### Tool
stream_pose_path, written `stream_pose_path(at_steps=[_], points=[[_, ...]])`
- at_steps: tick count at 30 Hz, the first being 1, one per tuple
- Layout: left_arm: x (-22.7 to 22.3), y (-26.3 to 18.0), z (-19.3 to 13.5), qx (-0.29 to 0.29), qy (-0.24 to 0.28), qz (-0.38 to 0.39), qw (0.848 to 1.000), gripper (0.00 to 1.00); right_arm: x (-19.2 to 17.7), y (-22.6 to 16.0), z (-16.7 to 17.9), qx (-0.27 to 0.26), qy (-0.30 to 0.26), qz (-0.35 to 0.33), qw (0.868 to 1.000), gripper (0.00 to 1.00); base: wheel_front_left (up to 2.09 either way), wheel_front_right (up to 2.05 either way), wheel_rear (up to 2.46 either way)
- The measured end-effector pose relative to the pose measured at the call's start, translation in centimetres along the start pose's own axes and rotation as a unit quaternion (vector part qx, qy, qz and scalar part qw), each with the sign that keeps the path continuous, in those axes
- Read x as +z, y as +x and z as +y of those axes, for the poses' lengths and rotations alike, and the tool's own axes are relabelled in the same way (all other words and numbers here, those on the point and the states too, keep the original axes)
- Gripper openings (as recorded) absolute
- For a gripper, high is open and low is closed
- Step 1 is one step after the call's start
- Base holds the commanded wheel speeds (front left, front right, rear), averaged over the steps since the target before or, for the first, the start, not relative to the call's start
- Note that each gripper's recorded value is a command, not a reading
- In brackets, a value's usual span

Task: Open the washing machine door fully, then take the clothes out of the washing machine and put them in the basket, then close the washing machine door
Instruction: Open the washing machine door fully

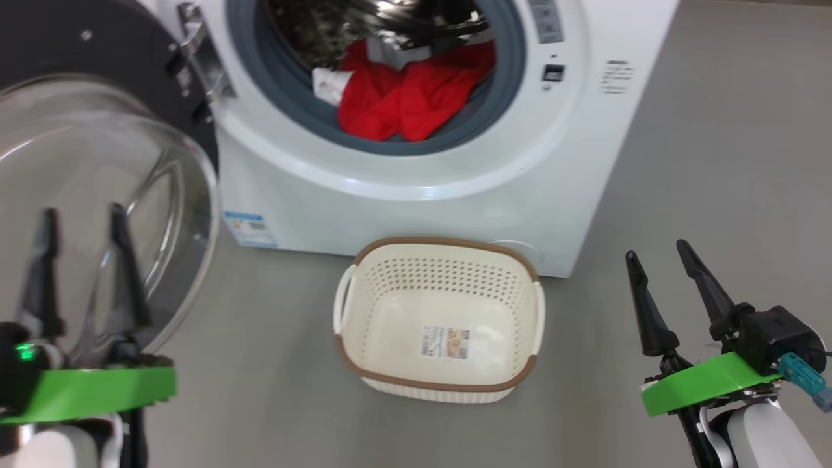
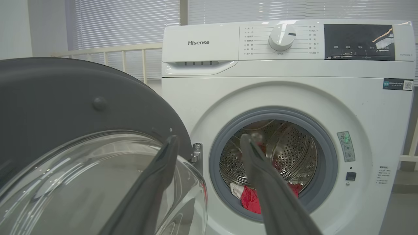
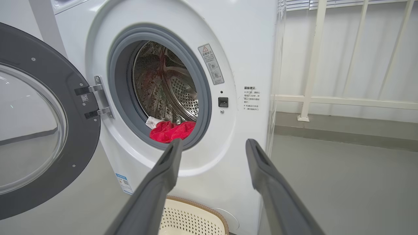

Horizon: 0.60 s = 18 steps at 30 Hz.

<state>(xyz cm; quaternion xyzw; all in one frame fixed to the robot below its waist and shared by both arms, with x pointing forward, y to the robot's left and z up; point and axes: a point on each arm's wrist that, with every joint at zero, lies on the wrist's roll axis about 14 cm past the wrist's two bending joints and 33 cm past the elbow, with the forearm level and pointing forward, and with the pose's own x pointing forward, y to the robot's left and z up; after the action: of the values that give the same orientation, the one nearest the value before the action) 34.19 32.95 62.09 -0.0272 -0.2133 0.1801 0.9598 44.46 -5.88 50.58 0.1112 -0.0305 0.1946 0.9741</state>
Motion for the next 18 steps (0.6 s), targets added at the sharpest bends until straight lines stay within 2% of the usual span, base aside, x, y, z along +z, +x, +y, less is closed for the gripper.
stream_pose_path(at_steps=[10,18], points=[[-4.9,-1.9,-5.8,-0.077,-0.061,0.074,0.992,1.0,3.0,-4.1,-3.7,-0.072,-0.015,-0.036,0.997,1.0,0.0,0.0,0.0],[-7.8,-4.6,-9.0,-0.126,-0.071,0.129,0.981,1.0,4.6,-8.2,-6.3,-0.125,-0.03,-0.052,0.99,1.0,0.0,0.0,0.0]])
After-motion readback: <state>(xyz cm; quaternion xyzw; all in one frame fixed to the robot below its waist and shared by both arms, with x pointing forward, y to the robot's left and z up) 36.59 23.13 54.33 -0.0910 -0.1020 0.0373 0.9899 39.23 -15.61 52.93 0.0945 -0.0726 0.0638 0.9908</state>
